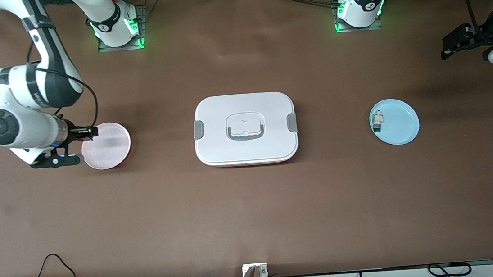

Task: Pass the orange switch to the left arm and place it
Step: 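Carry the switch toward the white box with the right gripper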

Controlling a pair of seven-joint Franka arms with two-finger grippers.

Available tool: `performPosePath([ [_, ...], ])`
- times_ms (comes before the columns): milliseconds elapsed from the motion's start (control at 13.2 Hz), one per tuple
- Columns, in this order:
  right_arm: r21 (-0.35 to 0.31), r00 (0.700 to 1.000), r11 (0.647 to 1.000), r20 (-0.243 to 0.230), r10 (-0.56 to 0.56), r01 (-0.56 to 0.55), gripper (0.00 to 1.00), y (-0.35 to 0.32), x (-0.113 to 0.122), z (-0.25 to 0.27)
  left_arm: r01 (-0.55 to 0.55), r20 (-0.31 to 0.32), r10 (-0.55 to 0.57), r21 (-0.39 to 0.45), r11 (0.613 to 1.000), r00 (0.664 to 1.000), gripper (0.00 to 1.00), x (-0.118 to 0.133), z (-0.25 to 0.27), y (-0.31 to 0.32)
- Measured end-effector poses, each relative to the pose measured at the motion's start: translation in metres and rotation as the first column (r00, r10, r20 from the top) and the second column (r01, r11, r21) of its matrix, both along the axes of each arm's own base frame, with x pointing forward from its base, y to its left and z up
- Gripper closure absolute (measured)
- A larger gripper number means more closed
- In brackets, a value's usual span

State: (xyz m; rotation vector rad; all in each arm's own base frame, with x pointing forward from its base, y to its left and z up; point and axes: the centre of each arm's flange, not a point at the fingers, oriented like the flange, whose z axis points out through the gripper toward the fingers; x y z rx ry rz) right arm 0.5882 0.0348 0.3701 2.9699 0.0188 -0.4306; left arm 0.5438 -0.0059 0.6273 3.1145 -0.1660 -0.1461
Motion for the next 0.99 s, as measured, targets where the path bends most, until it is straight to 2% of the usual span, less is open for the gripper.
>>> performPosePath([
  [455, 0.005, 1.000, 1.000, 0.004, -0.010, 0.010, 0.28, -0.001, 0.011, 0.031, 0.000, 0.000, 0.000, 0.000, 1.000, 1.000, 0.00, 0.000, 0.000, 0.000],
  [987, 0.031, 1.000, 1.000, 0.030, -0.003, 0.002, 0.28, 0.003, 0.015, 0.072, 0.000, 0.000, 0.000, 0.000, 1.000, 1.000, 0.00, 0.000, 0.000, 0.000],
])
